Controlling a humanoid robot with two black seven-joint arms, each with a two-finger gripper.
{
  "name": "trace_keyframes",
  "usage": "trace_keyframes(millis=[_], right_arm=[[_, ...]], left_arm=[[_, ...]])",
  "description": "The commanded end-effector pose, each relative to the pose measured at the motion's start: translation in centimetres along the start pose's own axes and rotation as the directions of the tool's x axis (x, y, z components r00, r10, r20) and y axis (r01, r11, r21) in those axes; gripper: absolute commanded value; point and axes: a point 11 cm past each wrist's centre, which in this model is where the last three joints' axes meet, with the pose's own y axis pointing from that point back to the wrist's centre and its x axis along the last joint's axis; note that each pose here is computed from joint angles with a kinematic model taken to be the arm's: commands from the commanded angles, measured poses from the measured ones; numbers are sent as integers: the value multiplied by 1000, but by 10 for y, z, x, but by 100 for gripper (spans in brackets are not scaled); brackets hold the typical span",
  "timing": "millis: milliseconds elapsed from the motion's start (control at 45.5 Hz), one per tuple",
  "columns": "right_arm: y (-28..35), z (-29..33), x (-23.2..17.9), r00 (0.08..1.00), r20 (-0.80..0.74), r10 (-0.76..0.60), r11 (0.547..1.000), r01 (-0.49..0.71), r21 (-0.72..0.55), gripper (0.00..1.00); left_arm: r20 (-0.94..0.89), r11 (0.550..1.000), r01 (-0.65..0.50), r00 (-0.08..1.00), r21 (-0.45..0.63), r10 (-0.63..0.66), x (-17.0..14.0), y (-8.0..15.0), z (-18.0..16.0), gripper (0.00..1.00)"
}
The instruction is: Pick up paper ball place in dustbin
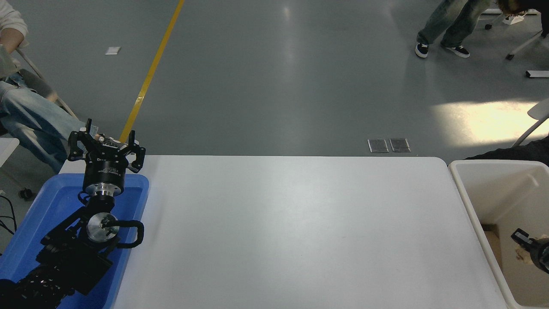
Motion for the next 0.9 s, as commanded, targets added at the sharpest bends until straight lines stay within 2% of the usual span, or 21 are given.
trace_keyframes(millis=[0, 110, 330, 505, 615, 747, 879], right_arm=[[0, -11, 1, 1000, 24, 3, 1000, -3, 21, 100], [1, -15, 8, 1000, 23, 9, 1000, -9, 29, 100], [13, -21, 51, 999, 6, 45, 998, -45, 42, 100], [39, -33, 93, 992, -120, 40, 997, -32, 69, 100], [61, -54, 111, 981, -191, 38, 992, -14, 128, 100], [97, -91, 119, 968, -252, 13, 969, 50, 243, 100], [143, -142, 110, 945, -308, -109, 910, 220, 352, 100]], left_arm=[[1, 1000, -1, 1000, 0, 1, 0, 0, 0, 99], [-1, 1000, 1, 1000, 0, -1, 0, 0, 0, 99], [-2, 1000, 1, 1000, -1, -1, 0, 0, 0, 99], [-2, 1000, 1, 1000, -1, -1, 0, 0, 0, 99], [-2, 1000, 1, 1000, -1, -1, 0, 0, 0, 99], [0, 1000, 1, 1000, -1, -1, 0, 0, 1, 99], [2, 1000, 2, 1000, 0, -2, 0, 0, 1, 99]])
